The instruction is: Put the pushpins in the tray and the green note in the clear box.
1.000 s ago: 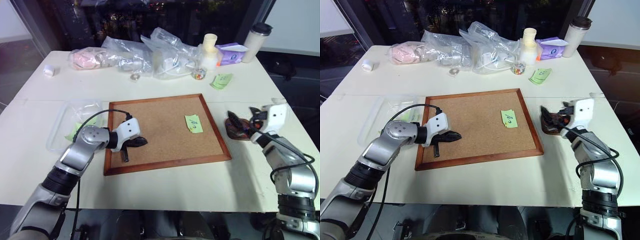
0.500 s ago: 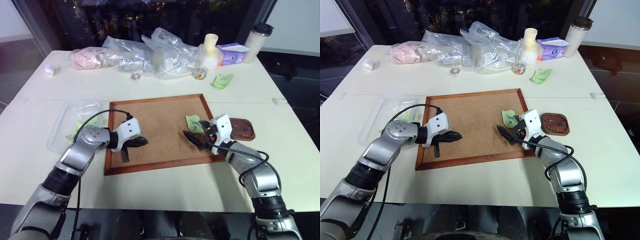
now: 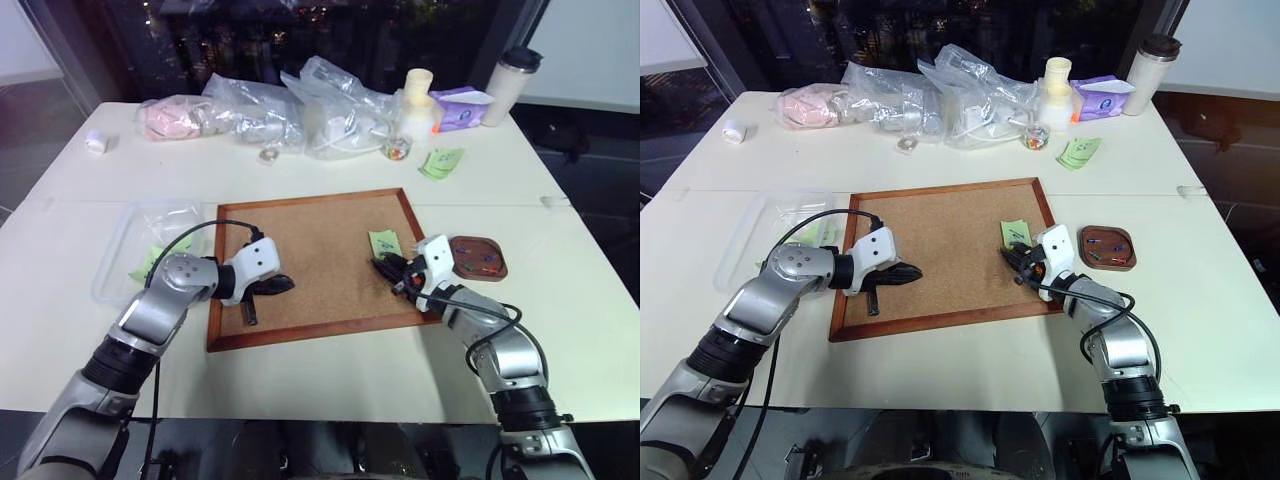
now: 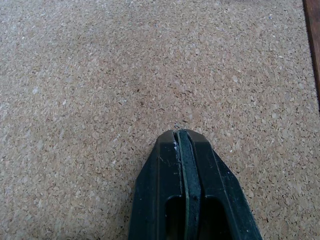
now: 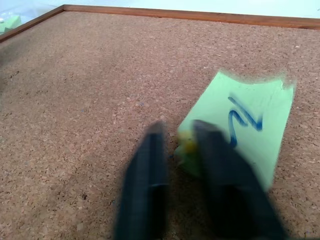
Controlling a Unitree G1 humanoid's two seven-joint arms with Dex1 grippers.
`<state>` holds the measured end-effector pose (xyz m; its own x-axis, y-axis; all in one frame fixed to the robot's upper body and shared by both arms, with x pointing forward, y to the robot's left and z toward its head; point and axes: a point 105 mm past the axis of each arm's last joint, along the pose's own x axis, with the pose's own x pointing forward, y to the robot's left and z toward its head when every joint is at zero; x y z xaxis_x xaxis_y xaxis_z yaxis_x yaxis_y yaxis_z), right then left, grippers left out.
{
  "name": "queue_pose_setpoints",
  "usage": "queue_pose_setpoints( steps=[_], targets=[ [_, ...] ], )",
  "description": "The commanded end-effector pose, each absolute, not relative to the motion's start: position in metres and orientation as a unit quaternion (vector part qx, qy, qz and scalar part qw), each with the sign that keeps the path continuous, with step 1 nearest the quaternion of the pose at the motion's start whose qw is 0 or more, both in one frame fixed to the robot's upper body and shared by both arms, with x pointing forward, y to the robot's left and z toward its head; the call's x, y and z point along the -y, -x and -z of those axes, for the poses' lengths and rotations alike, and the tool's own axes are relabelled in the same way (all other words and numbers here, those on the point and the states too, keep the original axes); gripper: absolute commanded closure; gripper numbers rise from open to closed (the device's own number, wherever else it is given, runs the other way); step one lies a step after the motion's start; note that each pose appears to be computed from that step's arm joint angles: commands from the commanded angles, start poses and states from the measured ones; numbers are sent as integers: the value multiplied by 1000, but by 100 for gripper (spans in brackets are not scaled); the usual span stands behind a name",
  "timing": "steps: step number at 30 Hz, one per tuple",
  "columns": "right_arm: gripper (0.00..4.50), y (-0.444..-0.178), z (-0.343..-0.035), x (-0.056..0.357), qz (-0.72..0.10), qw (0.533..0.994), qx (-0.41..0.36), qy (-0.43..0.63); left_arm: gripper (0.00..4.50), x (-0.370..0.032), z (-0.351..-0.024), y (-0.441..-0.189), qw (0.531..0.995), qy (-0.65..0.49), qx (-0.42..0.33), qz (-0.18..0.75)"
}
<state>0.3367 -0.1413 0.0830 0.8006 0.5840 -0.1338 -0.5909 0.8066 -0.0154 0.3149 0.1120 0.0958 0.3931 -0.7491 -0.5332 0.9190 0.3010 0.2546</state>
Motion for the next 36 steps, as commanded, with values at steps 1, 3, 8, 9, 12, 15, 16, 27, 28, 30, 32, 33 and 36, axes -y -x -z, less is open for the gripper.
queue_pose_setpoints(
  steps=[1,3,8,9,12,15,16,27,28,30,32,33,36],
  targets=[
    [442,-333,-73,136,-319,944,-77,32,450,-121,-78,-313,788,-271,-199,516],
    [442,-333,-73,137,-319,944,-77,38,450,-121,-78,-313,788,-271,-200,516],
    [442,-331,-76,139,-317,944,-69,59,450,-122,-78,-314,789,-271,-199,515],
    [442,-331,-78,139,-316,945,-65,61,450,-122,-78,-314,789,-271,-199,514],
    [442,-334,-95,143,-304,950,-37,63,450,-122,-78,-314,789,-271,-198,514],
    [442,-336,-117,145,-296,953,-5,65,450,-122,-81,-315,789,-271,-195,515],
    [442,-336,-123,145,-295,953,3,65,450,-121,-84,-316,791,-268,-191,516],
    [442,-329,-146,144,-291,954,28,70,450,-103,-163,-341,826,-139,-86,540],
    [442,-329,-146,144,-291,954,28,70,450,-101,-172,-344,830,-120,-76,539],
    [442,-330,-147,145,-291,954,28,71,450,-98,-189,-353,835,-92,-61,540],
    [442,-331,-148,145,-290,954,29,72,450,-94,-202,-361,836,-64,-54,542],
    [442,-332,-148,145,-291,954,30,73,450,-91,-208,-366,837,-36,-55,543],
    [450,-334,-151,144,-292,953,35,76,359,-76,-217,-375,824,72,-81,556]
  ],
)
